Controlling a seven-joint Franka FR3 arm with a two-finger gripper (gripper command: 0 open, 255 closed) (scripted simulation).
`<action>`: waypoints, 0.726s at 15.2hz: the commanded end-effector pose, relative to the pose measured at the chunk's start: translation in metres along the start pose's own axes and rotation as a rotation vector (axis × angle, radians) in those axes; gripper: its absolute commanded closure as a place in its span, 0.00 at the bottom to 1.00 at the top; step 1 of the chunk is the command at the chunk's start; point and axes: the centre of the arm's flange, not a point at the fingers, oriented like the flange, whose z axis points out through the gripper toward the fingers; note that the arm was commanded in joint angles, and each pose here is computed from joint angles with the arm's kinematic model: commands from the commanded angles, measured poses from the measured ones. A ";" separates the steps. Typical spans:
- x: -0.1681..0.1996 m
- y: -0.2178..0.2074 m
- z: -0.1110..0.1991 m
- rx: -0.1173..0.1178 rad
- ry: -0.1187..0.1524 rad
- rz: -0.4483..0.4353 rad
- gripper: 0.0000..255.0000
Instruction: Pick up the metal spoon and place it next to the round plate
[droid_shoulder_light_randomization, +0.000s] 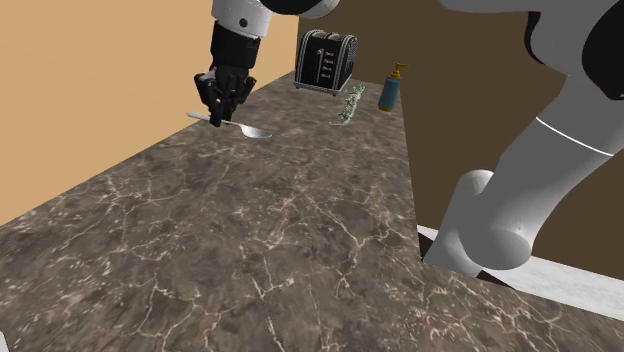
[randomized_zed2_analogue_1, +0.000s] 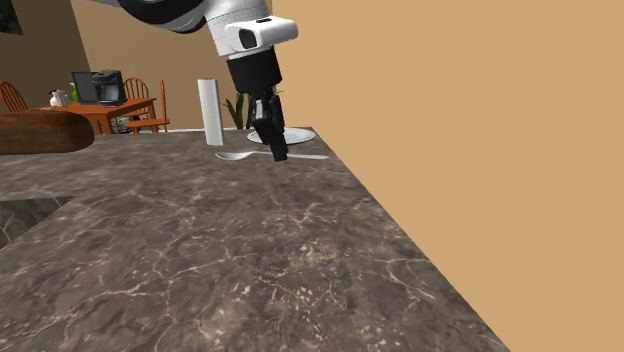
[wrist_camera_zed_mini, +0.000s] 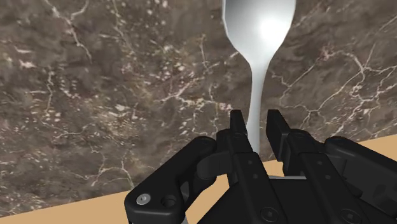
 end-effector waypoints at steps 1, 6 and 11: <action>-0.014 -0.022 0.000 0.000 0.000 0.002 1.00; -0.049 -0.078 -0.001 0.000 0.000 0.002 1.00; -0.084 -0.134 -0.002 0.000 0.000 0.002 1.00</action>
